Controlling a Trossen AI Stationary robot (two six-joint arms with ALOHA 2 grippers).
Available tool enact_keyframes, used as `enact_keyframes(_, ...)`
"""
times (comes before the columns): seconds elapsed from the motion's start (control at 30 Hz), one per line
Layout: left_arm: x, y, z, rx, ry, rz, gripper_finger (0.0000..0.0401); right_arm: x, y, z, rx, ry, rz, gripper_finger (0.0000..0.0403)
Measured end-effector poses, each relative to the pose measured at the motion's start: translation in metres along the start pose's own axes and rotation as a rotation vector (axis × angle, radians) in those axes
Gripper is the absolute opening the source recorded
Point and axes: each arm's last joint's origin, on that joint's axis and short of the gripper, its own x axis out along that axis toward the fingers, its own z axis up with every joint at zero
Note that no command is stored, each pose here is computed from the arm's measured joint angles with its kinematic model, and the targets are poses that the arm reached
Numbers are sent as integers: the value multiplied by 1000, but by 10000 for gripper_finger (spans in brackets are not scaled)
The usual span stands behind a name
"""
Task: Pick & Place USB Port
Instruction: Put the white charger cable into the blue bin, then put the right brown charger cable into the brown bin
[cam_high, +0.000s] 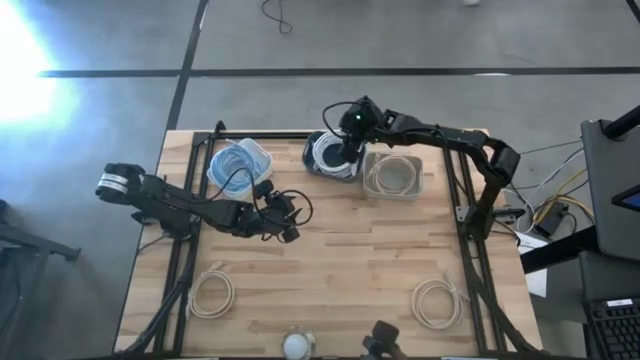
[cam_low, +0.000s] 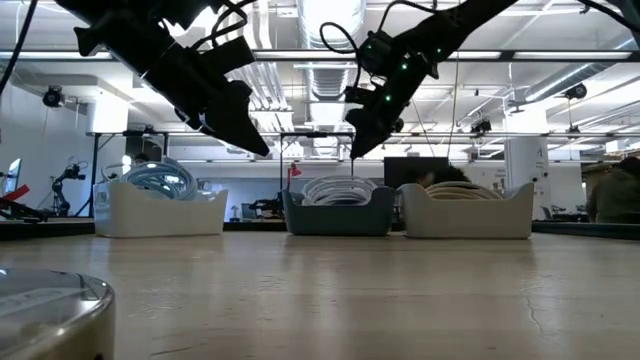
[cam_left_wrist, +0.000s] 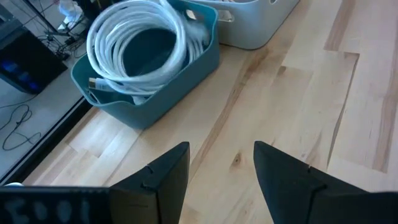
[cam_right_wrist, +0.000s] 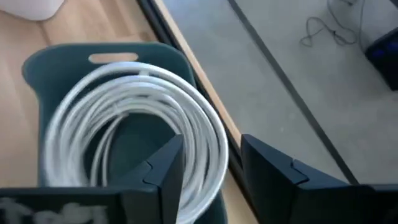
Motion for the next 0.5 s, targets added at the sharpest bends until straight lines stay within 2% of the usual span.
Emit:
enact_keyframes(0.23, 0, 0, 0, 0, 0, 0, 197, -14, 6, 8, 5, 71, 31, 176)
enact_keyframes(0.37, 0, 0, 0, 1, 0, 0, 197, -23, 25, 10, 27, 131, 80, 173)
enact_keyframes(0.5, 0, 0, 0, 1, 0, -1, 197, -35, 49, 5, -4, 221, 135, 167)
